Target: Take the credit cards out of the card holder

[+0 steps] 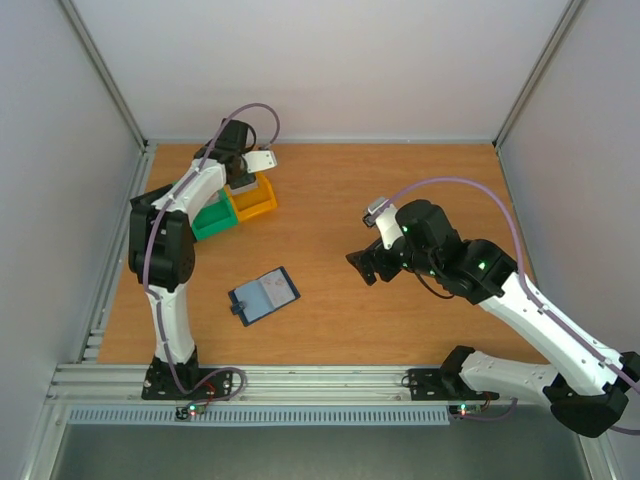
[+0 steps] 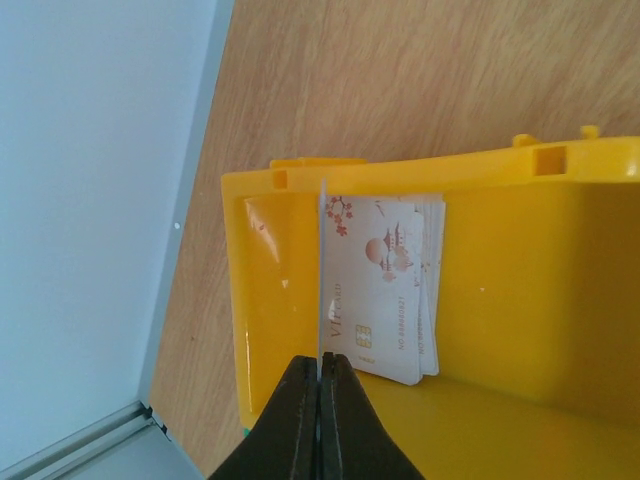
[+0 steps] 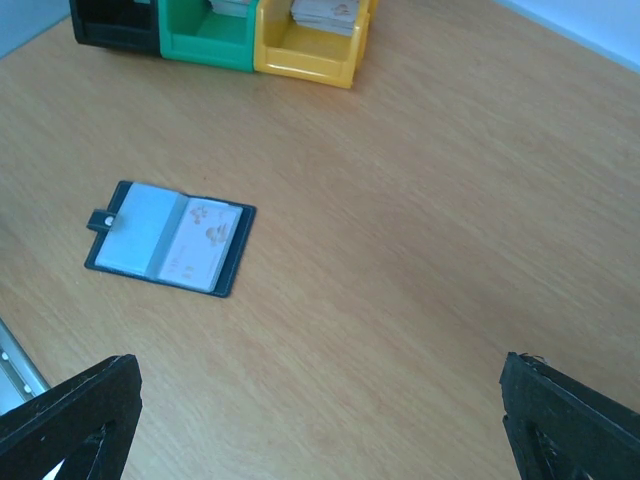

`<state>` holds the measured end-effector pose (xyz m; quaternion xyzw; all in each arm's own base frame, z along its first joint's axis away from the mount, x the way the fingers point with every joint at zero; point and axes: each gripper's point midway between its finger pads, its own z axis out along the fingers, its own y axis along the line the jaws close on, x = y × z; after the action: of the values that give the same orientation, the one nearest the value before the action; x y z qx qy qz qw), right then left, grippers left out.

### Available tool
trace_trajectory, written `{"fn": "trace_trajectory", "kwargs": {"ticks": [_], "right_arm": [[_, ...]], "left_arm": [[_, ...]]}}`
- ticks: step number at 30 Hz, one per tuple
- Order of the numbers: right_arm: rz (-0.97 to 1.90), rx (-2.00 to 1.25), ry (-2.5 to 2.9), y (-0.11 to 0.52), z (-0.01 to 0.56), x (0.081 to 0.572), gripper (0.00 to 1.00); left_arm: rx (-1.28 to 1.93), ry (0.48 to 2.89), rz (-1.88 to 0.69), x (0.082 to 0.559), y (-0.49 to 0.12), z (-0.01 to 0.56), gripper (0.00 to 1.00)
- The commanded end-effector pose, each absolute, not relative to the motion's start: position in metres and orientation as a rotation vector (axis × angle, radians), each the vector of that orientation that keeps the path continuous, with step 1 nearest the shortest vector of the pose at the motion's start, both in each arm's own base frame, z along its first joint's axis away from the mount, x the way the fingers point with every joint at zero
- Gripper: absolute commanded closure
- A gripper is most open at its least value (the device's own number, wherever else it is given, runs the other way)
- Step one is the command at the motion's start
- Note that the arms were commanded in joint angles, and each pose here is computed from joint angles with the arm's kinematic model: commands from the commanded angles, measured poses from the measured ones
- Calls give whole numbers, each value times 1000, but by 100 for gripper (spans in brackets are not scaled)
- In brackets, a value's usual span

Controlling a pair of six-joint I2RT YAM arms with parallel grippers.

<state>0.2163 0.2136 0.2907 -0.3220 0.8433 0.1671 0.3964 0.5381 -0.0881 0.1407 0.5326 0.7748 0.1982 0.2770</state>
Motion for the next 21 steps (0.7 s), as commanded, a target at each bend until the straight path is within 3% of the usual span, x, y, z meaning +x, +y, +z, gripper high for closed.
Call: {"fn": "trace_trajectory", "kwargs": {"ticks": [1, 12, 21], "right_arm": [[419, -781, 2137, 213, 298, 221, 1], [401, -781, 2163, 209, 294, 219, 2], [386, -803, 2168, 210, 290, 220, 2]], "left_arm": [[1400, 2050, 585, 558, -81, 133, 100], [1439, 2018, 647, 575, -72, 113, 100], [1426, 2047, 597, 557, -61, 128, 100]]}}
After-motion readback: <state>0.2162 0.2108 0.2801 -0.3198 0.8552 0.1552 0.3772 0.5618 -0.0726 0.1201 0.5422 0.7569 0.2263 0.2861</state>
